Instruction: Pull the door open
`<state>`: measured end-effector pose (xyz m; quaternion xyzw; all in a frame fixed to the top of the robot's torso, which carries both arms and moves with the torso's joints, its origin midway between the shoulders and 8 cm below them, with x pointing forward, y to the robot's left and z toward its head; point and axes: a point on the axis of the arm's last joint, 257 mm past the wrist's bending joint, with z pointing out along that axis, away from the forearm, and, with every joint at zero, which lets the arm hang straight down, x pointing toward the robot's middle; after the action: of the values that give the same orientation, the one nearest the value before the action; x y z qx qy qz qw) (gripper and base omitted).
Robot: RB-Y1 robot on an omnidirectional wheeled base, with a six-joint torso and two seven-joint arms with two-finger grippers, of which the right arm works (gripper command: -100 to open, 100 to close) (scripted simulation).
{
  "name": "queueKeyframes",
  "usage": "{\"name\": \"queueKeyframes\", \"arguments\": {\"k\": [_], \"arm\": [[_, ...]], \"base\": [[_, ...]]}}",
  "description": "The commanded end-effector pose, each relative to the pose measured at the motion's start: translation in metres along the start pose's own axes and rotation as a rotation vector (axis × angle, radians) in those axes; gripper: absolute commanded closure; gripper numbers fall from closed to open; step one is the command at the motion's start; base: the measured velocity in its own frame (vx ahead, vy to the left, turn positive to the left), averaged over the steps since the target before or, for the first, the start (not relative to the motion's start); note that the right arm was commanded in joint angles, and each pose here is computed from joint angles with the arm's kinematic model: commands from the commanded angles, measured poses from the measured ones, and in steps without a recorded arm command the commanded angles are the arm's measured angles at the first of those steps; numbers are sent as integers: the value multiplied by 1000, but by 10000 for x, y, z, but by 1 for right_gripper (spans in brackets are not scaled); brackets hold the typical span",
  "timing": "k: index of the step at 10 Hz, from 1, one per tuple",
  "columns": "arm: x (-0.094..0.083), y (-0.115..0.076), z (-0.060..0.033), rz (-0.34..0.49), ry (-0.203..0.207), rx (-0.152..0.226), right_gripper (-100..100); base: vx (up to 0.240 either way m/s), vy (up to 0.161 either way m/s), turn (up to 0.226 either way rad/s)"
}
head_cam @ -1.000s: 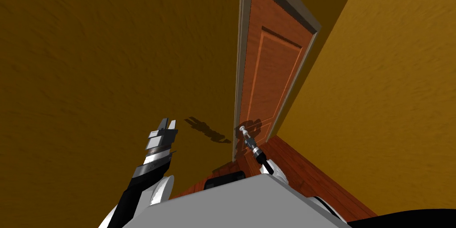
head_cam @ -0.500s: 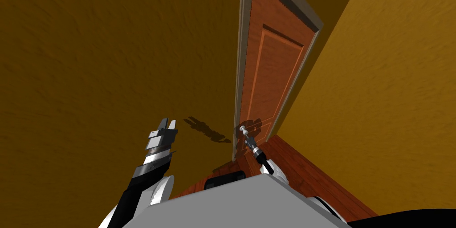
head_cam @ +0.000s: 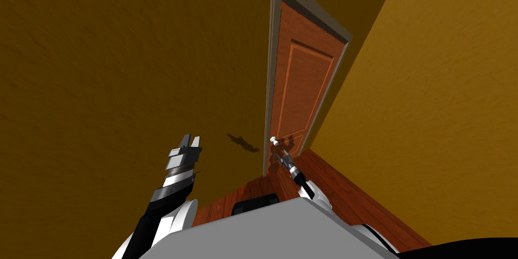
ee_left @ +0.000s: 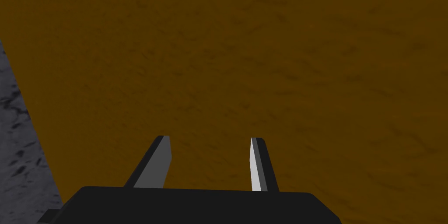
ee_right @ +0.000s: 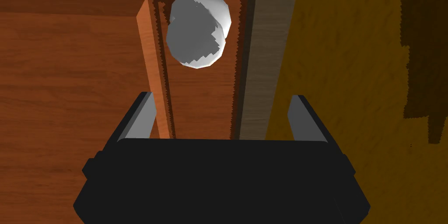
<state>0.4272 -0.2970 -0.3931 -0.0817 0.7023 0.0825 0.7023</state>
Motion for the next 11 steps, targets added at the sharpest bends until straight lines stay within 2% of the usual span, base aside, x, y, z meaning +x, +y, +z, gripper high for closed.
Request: {"name": "queueKeyframes", "arguments": {"k": [1, 2, 3, 5, 7, 9, 10, 11], "arm": [[-12, -70, -12, -1, 0, 2, -100], [6, -54, -12, 1, 2, 3, -100], [11, -198, -106, 1, 0, 30, -100], [11, -198, -106, 1, 0, 30, -100], [10, -483, -298, 1, -4, 89, -100], [10, -483, -298, 1, -4, 89, -100], [3, -657, -424, -1, -7, 125, -100], [-3, -756, -498, -3, -9, 147, -100]], "base": [[-194, -121, -40], [-86, -56, -2], [78, 27, 222], [102, 46, 34], [170, 51, 264], [109, 27, 30], [113, 37, 252], [209, 42, 280]]}}
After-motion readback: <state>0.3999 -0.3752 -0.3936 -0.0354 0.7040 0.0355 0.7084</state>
